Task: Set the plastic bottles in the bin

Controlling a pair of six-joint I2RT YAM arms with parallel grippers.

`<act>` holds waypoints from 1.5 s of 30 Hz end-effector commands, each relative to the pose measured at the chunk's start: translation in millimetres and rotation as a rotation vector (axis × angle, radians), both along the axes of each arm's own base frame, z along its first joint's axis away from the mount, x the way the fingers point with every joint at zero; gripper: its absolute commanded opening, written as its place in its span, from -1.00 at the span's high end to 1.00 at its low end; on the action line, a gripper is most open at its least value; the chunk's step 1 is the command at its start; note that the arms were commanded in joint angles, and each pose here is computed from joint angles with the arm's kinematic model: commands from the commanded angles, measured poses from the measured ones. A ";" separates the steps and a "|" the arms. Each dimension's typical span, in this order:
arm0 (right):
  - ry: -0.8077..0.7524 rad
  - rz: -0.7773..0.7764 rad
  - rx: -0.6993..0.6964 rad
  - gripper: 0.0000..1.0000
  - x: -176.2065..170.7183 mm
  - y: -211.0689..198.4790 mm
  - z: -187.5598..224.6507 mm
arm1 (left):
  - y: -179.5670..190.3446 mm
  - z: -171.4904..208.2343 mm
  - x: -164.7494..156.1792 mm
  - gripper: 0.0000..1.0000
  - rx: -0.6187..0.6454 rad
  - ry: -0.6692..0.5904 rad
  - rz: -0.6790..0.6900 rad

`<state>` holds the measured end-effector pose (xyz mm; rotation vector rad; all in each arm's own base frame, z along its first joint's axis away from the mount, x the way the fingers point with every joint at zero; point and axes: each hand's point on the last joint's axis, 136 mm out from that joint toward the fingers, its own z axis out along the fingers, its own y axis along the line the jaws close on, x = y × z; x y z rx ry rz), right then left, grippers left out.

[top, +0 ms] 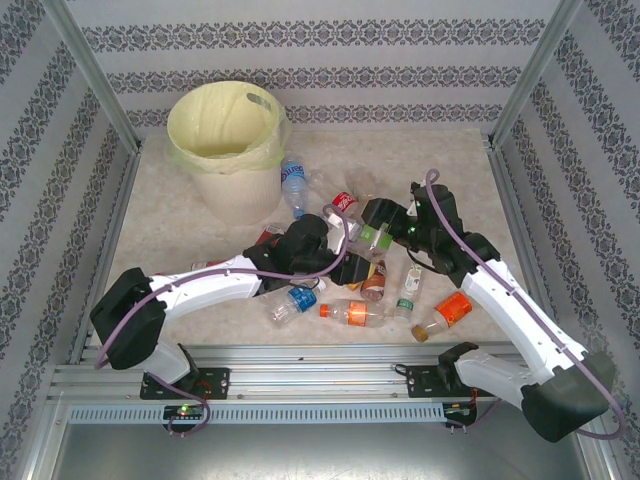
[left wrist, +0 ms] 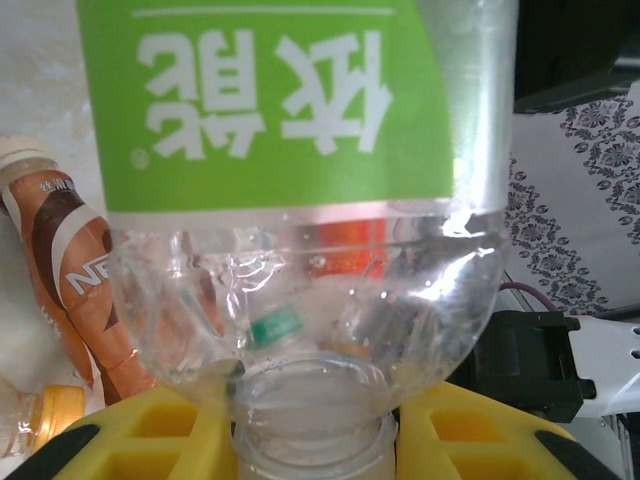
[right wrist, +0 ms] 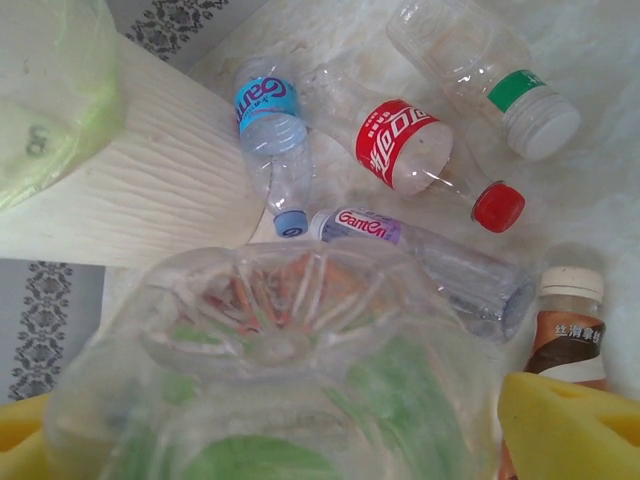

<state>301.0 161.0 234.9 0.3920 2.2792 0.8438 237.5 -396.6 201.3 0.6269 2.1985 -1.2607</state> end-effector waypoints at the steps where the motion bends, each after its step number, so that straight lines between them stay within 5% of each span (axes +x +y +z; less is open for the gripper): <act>1: -0.082 0.047 0.037 -0.96 -9.0 4.9 23.6 | 5.7 33.7 0.4 0.38 -0.003 -0.088 0.009; 15: -0.350 0.194 0.038 -0.96 -70.3 -7.8 79.5 | 84.8 85.9 56.3 0.36 0.199 -0.191 0.185; 30: -0.334 0.243 0.028 -0.96 -78.8 -3.1 68.8 | 235.6 167.3 166.4 0.34 0.479 -0.287 0.619; 45: -0.282 0.243 -0.015 -0.96 -76.1 -3.7 54.4 | 309.9 139.8 240.7 0.33 0.512 -0.122 0.727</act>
